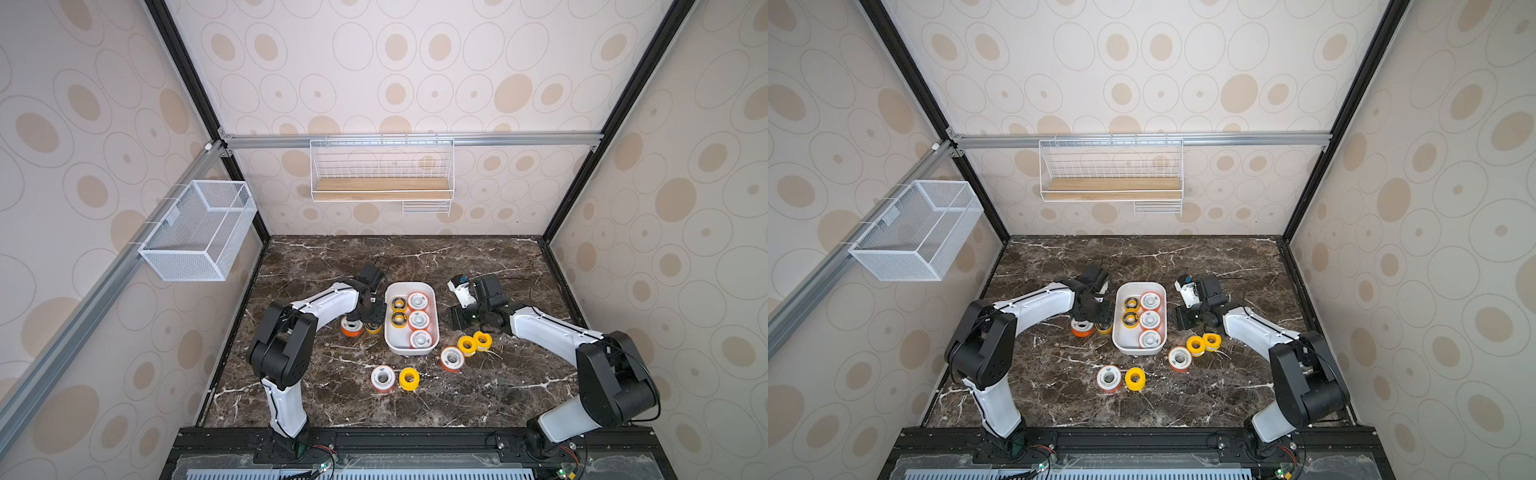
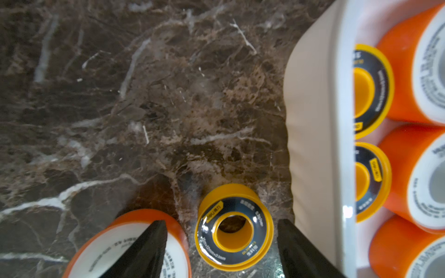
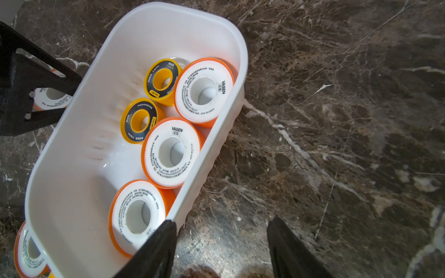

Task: Put the sealing tape into the storage box
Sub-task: Pick up the sealing tape at the center of the board.

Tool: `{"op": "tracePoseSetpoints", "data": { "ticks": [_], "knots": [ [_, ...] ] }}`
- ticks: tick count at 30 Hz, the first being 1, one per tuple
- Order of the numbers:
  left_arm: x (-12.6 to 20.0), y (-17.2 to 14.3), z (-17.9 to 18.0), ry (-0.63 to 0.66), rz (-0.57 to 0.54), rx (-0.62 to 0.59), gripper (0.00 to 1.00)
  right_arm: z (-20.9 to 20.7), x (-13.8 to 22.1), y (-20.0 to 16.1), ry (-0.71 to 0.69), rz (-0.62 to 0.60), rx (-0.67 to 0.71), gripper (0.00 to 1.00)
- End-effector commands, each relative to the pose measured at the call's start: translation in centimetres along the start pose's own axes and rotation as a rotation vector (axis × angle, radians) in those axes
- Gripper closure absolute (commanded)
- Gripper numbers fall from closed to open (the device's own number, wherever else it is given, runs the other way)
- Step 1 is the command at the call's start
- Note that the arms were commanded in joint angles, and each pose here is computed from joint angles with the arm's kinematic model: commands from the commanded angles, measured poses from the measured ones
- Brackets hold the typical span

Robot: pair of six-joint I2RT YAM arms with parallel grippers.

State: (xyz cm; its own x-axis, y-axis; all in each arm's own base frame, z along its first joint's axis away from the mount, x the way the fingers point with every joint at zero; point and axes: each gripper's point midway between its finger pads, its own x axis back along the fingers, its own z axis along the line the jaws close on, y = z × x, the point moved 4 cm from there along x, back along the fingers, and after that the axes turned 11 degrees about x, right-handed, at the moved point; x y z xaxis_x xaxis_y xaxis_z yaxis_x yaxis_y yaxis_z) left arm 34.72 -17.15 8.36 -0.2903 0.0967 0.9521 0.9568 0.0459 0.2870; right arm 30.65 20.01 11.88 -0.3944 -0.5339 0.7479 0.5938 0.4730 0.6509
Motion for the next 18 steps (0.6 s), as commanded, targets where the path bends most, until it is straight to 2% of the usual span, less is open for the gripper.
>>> {"op": "tracePoseSetpoints", "data": {
  "ticks": [1, 10, 18],
  "knots": [
    [0.6, 0.2, 0.6, 0.063, -0.015, -0.011, 0.24, -0.3, -0.1, 0.3, -0.002, 0.008, -0.009, 0.34],
    [2.5, 0.9, -0.4, 0.105, -0.1, -0.079, 0.19, -0.4, -0.3, 0.1, -0.004, 0.019, -0.012, 0.34],
    [2.0, 0.9, -2.3, 0.044, -0.069, -0.149, 0.19, -0.4, -0.3, 0.1, -0.007, 0.023, -0.01, 0.34]
  ]
}}
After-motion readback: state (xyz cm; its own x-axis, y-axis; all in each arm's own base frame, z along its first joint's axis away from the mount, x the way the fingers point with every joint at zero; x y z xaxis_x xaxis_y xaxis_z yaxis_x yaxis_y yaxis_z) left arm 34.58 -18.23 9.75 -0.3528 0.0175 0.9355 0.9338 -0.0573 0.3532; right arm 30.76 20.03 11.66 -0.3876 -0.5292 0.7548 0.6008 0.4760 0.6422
